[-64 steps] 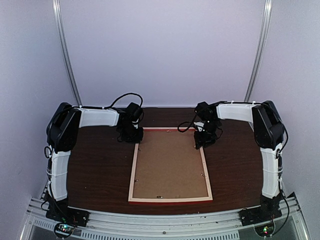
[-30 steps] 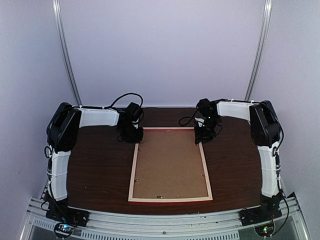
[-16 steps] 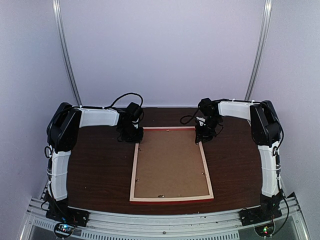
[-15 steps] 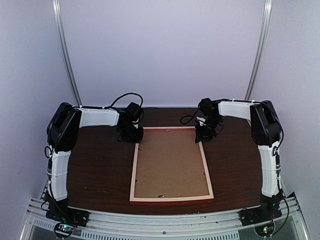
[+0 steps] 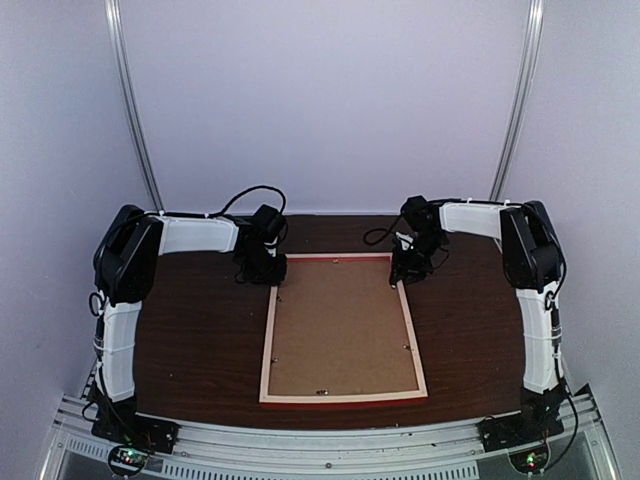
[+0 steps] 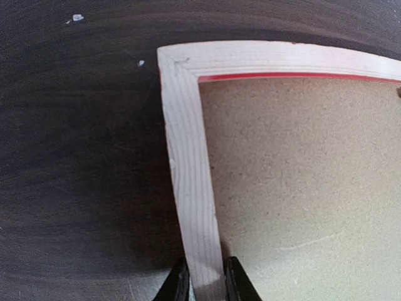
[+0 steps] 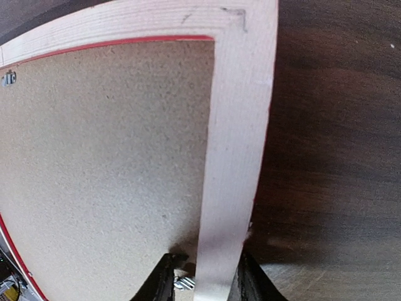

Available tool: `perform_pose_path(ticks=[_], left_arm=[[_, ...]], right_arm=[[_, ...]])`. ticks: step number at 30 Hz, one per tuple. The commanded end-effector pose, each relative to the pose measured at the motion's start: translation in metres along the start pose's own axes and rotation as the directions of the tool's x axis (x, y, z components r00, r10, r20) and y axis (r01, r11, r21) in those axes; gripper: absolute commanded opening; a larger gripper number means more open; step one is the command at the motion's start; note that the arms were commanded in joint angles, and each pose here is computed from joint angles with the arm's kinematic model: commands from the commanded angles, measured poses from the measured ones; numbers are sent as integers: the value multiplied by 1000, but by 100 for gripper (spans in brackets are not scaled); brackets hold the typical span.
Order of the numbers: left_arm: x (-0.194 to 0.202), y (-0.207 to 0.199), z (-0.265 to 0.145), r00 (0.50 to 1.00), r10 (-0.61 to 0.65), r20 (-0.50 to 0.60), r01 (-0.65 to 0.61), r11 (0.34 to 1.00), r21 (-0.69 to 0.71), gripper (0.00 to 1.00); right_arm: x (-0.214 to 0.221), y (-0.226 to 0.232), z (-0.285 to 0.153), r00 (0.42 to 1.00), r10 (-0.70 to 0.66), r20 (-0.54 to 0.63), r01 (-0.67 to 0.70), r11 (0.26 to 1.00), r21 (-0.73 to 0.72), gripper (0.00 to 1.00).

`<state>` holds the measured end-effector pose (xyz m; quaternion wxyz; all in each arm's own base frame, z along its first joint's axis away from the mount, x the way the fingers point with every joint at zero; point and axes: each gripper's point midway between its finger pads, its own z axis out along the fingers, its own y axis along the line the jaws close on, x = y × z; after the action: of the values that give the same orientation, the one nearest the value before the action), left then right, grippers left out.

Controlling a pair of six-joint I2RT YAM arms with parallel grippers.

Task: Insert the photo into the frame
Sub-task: Press the fastener onto the backboard.

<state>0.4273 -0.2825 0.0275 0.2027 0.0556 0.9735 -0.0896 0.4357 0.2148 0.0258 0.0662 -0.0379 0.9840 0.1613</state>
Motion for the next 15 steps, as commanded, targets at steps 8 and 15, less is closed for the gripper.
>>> perform_pose_path(ticks=[8, 15], left_arm=[[21, 2, 18, 997, 38, -67, -38, 999, -3, 20], [21, 2, 18, 997, 40, -68, -40, 999, -3, 20]], right_arm=[[-9, -23, 24, 998, 55, 8, -55, 998, -3, 32], [-7, -25, 18, 998, 56, -6, -57, 998, -32, 36]])
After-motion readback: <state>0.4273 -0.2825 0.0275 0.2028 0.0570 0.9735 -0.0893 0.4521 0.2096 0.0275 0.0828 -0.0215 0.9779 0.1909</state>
